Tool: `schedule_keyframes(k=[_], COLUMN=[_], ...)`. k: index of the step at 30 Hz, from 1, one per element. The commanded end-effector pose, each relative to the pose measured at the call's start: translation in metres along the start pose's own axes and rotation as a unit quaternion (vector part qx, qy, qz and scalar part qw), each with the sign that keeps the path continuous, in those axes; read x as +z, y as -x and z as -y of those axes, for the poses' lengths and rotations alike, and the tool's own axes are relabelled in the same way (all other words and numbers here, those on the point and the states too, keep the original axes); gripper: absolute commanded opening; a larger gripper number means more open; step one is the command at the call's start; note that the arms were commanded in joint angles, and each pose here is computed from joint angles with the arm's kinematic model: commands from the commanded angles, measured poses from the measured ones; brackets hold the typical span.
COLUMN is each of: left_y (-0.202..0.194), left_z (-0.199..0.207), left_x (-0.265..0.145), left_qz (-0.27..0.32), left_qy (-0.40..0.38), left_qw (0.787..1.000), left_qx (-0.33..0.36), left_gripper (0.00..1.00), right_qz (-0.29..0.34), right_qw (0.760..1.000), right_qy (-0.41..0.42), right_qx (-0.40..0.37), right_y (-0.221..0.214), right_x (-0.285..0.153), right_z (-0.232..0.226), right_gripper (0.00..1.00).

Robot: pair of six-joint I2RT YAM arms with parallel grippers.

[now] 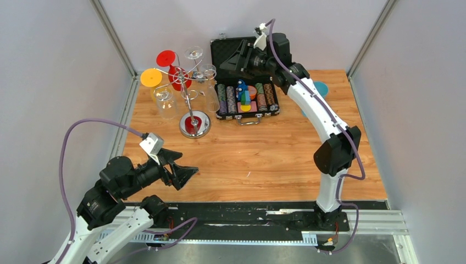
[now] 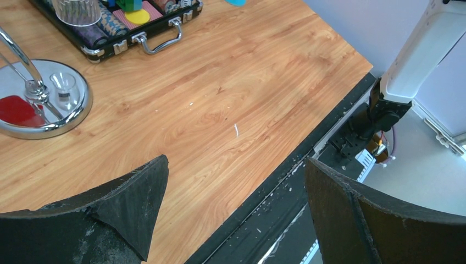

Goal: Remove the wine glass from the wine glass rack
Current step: Pick up the wine glass from the wine rack.

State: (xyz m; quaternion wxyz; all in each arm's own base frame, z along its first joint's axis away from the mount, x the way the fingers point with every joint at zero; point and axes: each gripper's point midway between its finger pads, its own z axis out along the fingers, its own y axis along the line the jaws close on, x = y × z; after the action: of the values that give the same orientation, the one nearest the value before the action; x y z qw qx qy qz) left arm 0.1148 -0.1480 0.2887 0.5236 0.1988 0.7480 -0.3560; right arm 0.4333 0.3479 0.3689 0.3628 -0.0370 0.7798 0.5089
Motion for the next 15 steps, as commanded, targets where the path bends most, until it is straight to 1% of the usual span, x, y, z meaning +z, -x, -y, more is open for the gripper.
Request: schedule_keyframes(k=[1, 12, 15], left_y=[0.005, 0.007, 0.007], left_z=[0.000, 0.001, 0.001], left_x=[-0.003, -0.005, -0.006], left_qz=[0.013, 0.019, 0.020], left_qy=[0.001, 0.000, 0.001], left_qw=[1.000, 1.000, 1.000], left_qx=[-0.002, 0.000, 0.000], left_gripper=[1.00, 1.00, 1.00], right_qz=[0.018, 0.010, 0.009], right_qw=[0.998, 0.996, 0.995], right_qy=[0.058, 0.090, 0.095], right_qx=[0.001, 0.019, 0.019], right_y=[0.014, 0.009, 0.008], right_x=[0.006, 0.032, 0.036], right_z=[-0.033, -0.042, -0.043], right_gripper=[0.58, 0.55, 0.53])
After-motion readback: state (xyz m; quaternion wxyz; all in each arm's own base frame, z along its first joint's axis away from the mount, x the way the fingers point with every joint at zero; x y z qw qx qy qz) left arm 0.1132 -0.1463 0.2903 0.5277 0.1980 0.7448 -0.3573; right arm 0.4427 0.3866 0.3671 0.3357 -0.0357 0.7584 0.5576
